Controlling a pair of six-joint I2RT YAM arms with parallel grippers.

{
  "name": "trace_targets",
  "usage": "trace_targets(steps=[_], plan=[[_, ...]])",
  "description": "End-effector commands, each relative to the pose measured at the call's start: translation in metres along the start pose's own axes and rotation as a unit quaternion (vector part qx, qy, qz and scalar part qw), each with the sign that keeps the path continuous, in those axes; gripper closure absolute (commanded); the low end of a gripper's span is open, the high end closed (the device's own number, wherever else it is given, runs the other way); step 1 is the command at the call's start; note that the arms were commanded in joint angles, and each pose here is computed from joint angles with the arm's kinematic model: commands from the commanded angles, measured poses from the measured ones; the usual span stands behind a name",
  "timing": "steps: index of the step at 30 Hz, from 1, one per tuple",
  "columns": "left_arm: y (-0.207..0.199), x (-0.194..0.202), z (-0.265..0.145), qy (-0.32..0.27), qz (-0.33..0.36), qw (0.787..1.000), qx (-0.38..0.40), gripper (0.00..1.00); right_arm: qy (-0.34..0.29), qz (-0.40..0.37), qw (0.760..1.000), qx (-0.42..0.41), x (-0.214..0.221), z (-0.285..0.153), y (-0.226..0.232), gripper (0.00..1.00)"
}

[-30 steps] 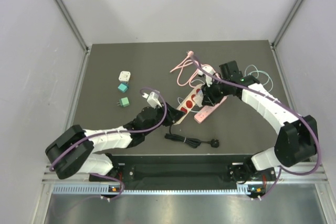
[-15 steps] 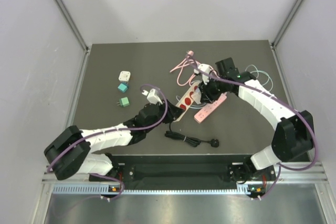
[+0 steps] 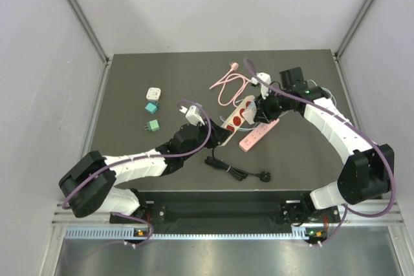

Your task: Pull the plug off the socket

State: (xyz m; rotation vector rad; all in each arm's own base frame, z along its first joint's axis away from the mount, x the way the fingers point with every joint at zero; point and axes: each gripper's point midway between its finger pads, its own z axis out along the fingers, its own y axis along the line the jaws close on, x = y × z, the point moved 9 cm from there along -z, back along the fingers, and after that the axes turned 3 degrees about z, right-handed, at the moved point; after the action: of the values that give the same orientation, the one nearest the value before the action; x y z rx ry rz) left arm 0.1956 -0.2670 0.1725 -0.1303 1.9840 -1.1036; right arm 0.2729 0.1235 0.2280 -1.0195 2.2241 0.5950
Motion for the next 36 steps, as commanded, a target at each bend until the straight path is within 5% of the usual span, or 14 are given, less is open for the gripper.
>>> trace_targets(steps=[1, 9, 15, 24, 36], plan=[[0.019, -0.012, -0.005, -0.063, 0.010, 0.997, -0.049, 1.00, -0.112, -0.013, 0.987, -0.115, -0.026, -0.045, 0.013, 1.00], [0.020, -0.015, 0.002, -0.060, 0.010, 0.996, -0.065, 1.00, -0.110, 0.000, 0.984, -0.138, -0.033, -0.043, 0.024, 1.00], [0.019, -0.013, 0.024, -0.042, 0.017, 0.996, -0.081, 1.00, -0.096, -0.089, 0.985, -0.111, -0.060, -0.041, 0.074, 1.00], [0.021, -0.011, 0.024, -0.040, 0.021, 0.996, -0.072, 1.00, -0.096, -0.056, 0.993, -0.042, -0.052, -0.050, 0.040, 1.00], [0.022, -0.015, 0.015, -0.050, 0.015, 0.997, -0.058, 1.00, -0.118, -0.013, 0.986, -0.117, -0.037, -0.057, 0.024, 1.00]])
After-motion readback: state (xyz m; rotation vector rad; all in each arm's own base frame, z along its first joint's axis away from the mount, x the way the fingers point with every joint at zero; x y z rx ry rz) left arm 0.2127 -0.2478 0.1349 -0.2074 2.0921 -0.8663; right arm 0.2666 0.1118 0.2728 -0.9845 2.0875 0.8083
